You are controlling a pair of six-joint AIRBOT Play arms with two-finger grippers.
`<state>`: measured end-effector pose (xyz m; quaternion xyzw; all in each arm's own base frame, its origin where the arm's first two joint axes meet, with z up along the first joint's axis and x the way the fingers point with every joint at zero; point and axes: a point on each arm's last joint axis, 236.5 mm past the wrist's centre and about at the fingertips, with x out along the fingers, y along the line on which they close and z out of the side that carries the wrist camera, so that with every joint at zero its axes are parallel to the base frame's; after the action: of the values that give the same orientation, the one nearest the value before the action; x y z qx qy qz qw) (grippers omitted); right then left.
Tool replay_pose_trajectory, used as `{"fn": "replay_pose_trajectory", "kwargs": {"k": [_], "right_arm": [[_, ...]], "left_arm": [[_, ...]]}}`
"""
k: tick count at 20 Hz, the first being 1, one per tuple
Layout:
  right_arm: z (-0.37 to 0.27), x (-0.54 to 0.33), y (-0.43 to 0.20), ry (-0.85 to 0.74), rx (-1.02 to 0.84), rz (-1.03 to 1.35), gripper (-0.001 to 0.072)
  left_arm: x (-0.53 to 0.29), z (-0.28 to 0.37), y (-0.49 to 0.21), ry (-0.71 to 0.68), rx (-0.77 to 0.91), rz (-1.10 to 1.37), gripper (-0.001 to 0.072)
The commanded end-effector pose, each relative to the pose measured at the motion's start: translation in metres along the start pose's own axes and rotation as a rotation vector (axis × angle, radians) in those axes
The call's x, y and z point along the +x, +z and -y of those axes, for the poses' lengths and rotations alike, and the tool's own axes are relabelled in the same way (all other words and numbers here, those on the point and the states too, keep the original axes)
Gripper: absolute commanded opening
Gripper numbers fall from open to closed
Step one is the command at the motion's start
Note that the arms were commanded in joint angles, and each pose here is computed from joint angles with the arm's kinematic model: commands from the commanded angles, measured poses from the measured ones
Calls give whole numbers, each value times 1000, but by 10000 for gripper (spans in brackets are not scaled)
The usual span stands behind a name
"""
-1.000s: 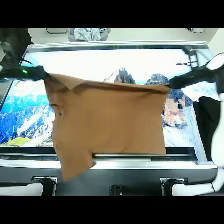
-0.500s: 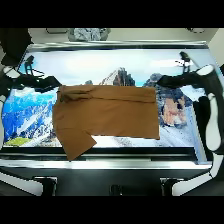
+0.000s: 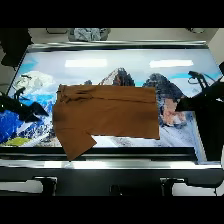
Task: Fold the shirts.
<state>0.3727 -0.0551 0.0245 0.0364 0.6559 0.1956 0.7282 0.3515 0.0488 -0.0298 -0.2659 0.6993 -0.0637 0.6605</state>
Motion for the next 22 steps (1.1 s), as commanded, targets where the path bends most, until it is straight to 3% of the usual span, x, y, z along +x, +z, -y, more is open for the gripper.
{"fn": "replay_pose_trajectory", "kwargs": {"k": [1,2,7,9,12,13,15,20,22], "right_arm": [[-12,26,-41,40,29,-74,553],[-14,33,-49,55,27,-95,553],[-17,54,-68,88,23,-141,552],[-19,62,-74,100,25,-156,552],[-21,71,-83,100,26,-158,552],[-21,74,-86,97,31,-154,552],[-23,81,-93,96,40,-156,558],[-44,105,-104,182,88,-141,565],[-58,117,-102,246,110,-99,565]], "left_arm": [[42,-23,-57,3,-8,-70,573],[51,-24,-64,-6,-23,-83,510],[73,-21,-45,5,-20,1,494],[75,-15,-30,-4,-17,63,433],[78,-7,-20,-7,-14,101,427],[78,-6,-17,-5,-15,112,369],[79,-4,-15,-5,-14,119,351],[81,-1,-27,-19,16,66,29],[81,0,-31,-22,19,49,28]]}}
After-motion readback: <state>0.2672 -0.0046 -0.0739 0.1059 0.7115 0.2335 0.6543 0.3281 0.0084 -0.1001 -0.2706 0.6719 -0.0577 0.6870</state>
